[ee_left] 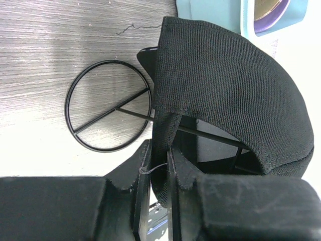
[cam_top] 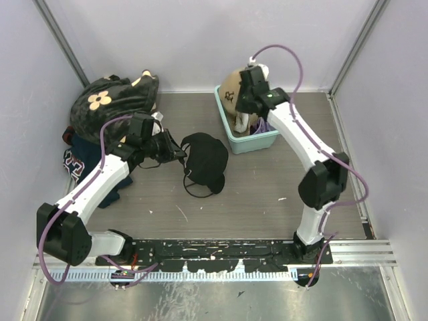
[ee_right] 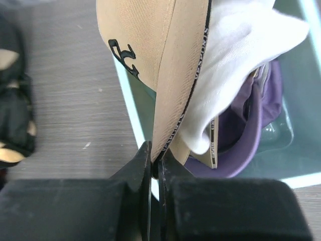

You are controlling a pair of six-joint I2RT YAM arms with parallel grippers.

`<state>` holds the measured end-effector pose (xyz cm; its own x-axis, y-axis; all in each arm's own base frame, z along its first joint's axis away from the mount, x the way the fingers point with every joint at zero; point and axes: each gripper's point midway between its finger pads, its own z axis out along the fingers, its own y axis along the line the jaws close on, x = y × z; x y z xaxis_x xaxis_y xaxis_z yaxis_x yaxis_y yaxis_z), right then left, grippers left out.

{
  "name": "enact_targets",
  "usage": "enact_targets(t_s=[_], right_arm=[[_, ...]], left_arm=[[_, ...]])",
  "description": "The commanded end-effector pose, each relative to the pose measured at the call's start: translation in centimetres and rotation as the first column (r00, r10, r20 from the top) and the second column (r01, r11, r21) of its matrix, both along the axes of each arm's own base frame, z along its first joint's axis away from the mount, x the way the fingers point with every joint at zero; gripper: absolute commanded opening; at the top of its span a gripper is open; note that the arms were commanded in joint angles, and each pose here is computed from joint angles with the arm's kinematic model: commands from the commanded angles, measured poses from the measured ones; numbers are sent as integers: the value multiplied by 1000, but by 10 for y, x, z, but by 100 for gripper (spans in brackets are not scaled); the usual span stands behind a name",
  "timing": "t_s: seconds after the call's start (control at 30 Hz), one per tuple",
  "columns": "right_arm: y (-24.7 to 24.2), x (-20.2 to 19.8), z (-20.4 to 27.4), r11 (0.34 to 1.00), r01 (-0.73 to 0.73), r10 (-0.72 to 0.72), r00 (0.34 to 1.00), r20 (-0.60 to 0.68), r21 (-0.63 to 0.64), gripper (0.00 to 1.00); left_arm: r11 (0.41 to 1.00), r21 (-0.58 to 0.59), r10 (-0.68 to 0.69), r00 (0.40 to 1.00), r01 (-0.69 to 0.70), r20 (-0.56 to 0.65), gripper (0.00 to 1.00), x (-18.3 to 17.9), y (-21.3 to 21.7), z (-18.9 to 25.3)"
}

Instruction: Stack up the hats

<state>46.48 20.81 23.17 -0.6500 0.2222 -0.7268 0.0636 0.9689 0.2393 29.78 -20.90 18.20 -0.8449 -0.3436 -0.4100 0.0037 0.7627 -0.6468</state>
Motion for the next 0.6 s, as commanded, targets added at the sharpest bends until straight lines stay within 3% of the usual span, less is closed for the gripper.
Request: enact_targets(t_s=[0.0, 0.2, 0.33, 0.57], right_arm=[[-13, -12, 146, 983, -113, 54, 932, 357, 146, 1], [-41, -19, 181, 927, -226, 94, 912, 399, 299, 1], [-55, -23, 181, 911, -255, 118, 914, 388, 325, 1], [-49, -33, 178, 874, -342, 203, 903, 379, 346, 1]], left_arm=[[996, 87, 35, 997, -29, -71, 21, -6, 25, -33], [994, 108, 45, 995, -35, -87, 15, -4, 36, -43], [991, 131, 44, 994, -31, -99, 2, -4, 42, -50], [986, 166, 39, 992, -19, -117, 0, -8, 59, -64]])
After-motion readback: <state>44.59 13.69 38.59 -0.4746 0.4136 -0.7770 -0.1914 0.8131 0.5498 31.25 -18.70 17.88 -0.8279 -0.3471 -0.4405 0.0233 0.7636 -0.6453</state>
